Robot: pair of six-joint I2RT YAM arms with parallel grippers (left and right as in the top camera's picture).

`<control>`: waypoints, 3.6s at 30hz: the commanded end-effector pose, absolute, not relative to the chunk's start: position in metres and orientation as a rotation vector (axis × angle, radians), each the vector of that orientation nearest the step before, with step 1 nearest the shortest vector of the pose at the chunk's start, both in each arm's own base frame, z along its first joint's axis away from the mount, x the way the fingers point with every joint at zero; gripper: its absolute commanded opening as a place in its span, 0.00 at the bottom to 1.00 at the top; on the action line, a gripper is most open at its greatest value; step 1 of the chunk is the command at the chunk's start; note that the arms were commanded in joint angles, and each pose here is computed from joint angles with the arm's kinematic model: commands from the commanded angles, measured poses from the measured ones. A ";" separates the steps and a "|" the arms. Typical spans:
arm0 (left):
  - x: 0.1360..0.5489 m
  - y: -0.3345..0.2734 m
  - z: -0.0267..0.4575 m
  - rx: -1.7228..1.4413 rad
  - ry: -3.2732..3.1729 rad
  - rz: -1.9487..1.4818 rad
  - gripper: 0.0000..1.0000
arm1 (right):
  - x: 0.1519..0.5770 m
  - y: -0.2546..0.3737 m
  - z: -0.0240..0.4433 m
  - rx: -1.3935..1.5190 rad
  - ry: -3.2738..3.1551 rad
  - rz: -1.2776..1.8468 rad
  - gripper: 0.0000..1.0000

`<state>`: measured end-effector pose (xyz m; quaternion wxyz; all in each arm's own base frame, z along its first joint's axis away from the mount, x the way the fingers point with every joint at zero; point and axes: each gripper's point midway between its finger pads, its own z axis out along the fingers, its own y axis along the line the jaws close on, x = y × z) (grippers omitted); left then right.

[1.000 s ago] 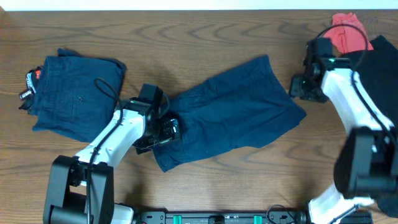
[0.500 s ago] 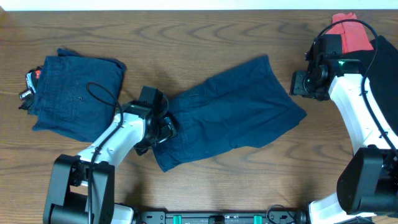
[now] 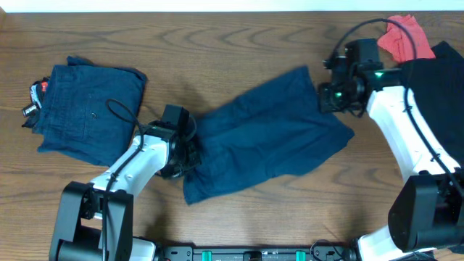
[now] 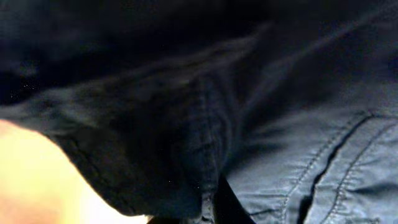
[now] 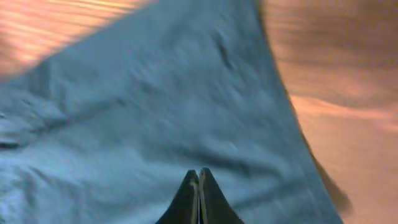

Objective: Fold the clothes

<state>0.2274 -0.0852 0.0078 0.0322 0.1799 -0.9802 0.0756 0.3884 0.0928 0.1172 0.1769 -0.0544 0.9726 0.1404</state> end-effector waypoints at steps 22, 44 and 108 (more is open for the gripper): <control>0.273 -0.097 0.161 0.391 -3.365 0.499 0.06 | 0.279 0.372 -0.013 -0.832 2.803 0.999 0.04; 0.292 -0.097 0.183 0.429 -3.444 0.523 0.06 | 0.366 0.147 0.030 -0.406 2.945 0.074 0.24; 0.462 -0.167 0.071 0.388 -3.585 0.888 0.66 | 0.269 0.204 0.017 -0.355 3.121 0.493 0.40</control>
